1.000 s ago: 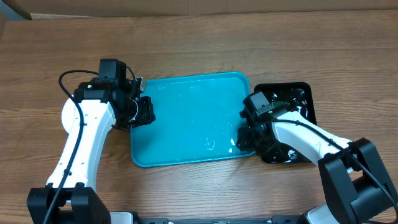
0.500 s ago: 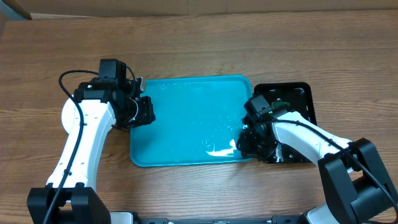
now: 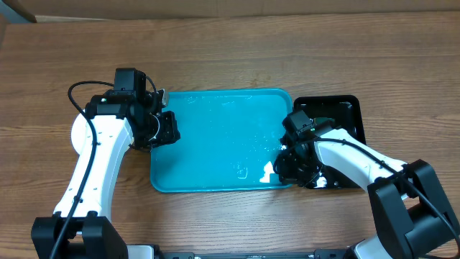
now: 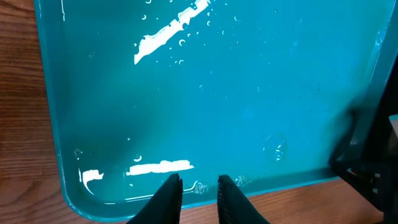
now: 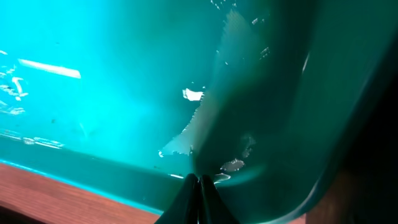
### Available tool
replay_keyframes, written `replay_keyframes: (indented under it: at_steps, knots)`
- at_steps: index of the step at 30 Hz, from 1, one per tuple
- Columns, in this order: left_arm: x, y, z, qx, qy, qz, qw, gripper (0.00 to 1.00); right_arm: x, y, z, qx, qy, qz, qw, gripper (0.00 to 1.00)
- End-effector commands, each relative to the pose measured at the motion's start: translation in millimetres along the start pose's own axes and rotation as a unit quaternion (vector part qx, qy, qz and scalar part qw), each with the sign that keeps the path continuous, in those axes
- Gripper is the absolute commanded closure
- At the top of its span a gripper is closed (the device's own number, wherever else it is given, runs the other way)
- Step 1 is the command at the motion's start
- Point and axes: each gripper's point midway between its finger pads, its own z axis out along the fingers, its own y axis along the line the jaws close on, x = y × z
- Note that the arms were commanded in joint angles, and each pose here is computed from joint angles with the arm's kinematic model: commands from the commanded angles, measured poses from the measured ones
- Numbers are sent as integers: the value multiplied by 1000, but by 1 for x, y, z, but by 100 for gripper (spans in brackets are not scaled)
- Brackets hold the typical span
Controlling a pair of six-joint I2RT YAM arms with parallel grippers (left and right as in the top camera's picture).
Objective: Clean dirty plates on tray and stack at the side
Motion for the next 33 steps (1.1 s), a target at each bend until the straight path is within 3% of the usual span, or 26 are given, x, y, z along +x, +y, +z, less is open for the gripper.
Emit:
replay_keyframes:
  at_steps: [1,4,8,9,10,11,15,16,17,18,23,29,31,33]
  knots:
    - [1,-1,-3,-4,-6,15,1000,77,-29,25,-35,-26,-62,-37,997,96]
    - [-1,-1,-3,-5,-9,15,1000,71,-55,35,-69,-19,-118,-44,992,96]
    - [-2,0,-3,-5,-12,16,1000,51,-92,33,-122,2,-194,-32,981,96]
    - [-2,1,-3,-9,-12,16,1000,48,-99,32,-133,1,-207,-27,978,90]
    - [-1,3,-3,-14,-11,15,1000,47,-105,29,-145,0,-219,-22,975,75]
    - [0,5,-3,-19,-8,14,1000,45,-109,25,-155,-1,-228,-14,974,67]
    - [14,13,-3,-40,18,0,999,43,-111,-5,-181,7,-228,25,973,64]
    - [19,16,-4,-47,27,-5,999,31,-108,-15,-184,10,-224,40,974,57]
    - [22,18,-5,-54,34,-7,998,8,-105,-24,-187,12,-221,54,974,50]
    - [26,22,-6,-66,40,-13,997,0,-102,-33,-190,14,-218,68,973,45]
    - [39,37,-20,-114,43,-23,992,0,-85,-59,-202,20,-220,95,971,35]
    - [38,27,-59,-107,-41,5,993,0,-54,-71,-217,47,-273,99,956,27]
    - [39,23,-74,-105,-80,15,991,0,-45,-69,-224,41,-306,89,947,20]
    - [42,22,-88,-104,-119,22,987,0,-35,-66,-232,34,-346,79,934,4]
